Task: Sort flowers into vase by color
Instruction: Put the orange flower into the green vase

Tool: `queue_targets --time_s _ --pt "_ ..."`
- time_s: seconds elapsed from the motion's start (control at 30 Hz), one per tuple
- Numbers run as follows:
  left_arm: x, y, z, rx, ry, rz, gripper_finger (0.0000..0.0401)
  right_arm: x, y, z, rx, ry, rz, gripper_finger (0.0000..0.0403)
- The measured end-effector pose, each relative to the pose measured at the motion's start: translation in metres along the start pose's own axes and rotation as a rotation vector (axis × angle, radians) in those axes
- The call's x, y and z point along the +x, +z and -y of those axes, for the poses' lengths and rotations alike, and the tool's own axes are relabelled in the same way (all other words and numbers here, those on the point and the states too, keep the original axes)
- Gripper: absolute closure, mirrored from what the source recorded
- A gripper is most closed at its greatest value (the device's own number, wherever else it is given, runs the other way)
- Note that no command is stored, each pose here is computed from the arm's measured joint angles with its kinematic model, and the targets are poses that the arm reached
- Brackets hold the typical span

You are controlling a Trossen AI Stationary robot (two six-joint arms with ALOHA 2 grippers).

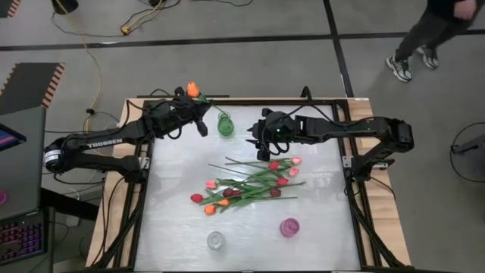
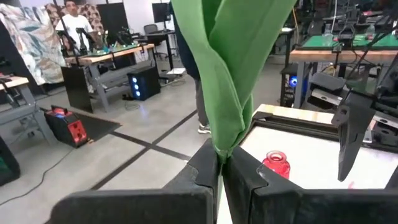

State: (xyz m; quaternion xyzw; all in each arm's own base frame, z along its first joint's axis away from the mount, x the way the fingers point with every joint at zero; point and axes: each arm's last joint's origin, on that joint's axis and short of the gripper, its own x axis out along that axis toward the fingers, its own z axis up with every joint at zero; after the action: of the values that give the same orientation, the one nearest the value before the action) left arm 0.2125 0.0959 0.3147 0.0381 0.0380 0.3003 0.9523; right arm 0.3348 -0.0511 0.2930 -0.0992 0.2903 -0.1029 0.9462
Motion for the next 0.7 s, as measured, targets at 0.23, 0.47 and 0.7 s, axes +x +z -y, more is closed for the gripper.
queue_targets --time_s 0.23,0.47,0.7 --pt "0.015 -0.015 0.004 -0.002 -0.003 -0.076 0.0401 0.0 0.0 0.0 0.0 0.001 0.0 0.0209" --pt "0.033 -0.033 0.009 0.013 0.011 -0.137 0.0401 0.0 -0.002 -0.001 -0.003 0.005 -0.017 0.0209" --pt "0.043 -0.047 0.011 0.037 0.068 -0.199 0.0382 0.0 -0.002 -0.001 -0.003 0.006 -0.023 0.021"
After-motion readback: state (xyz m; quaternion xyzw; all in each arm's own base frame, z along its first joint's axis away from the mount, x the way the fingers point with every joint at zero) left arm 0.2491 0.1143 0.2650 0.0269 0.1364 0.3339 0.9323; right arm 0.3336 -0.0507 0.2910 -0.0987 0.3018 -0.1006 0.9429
